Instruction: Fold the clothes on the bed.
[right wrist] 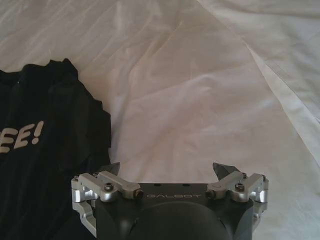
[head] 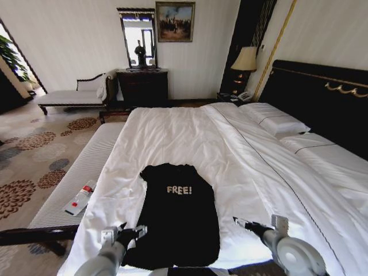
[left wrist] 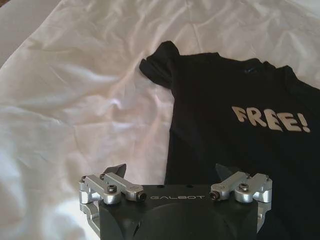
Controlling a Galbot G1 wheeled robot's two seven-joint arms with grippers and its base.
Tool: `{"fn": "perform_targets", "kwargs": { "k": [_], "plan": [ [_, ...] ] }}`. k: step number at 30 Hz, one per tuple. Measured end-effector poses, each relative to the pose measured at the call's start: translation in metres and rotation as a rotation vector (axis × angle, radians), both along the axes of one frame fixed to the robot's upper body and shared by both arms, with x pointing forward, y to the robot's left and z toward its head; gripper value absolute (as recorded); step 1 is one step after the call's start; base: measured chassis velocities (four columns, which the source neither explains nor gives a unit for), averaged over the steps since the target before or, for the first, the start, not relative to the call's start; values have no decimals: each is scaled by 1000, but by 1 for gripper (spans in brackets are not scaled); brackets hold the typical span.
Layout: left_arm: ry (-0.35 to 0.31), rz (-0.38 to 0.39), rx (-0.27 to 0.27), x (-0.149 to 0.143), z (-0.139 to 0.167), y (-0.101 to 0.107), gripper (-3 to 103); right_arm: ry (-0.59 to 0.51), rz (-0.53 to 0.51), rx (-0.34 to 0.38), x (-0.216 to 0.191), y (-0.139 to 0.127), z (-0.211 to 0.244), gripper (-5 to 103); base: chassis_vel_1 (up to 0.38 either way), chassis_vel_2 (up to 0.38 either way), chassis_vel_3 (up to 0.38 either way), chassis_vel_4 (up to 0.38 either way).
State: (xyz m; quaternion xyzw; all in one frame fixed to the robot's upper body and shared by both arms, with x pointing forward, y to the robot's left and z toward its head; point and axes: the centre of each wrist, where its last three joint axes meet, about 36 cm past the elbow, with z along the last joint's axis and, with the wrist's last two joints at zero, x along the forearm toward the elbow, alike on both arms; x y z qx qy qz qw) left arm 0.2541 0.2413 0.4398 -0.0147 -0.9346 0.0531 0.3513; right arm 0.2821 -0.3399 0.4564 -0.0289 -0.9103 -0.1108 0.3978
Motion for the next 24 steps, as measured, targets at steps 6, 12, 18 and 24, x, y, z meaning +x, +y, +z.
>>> {"fn": "perform_targets", "kwargs": {
  "k": [6,12,18,24],
  "plan": [
    [-30,3,6,30,-28,9,100,-208,81,-216,37,-6,-32,100,0,0,0,0],
    [-51,1,25,26,-41,15,100,-308,196,-364,59,-4,-76,100,0,0,0,0],
    [-74,29,36,13,-50,16,100,-462,413,-550,70,23,-118,100,0,0,0,0],
    [-84,30,21,6,-47,12,100,-540,573,-710,61,30,-152,100,0,0,0,0]
  ]
}}
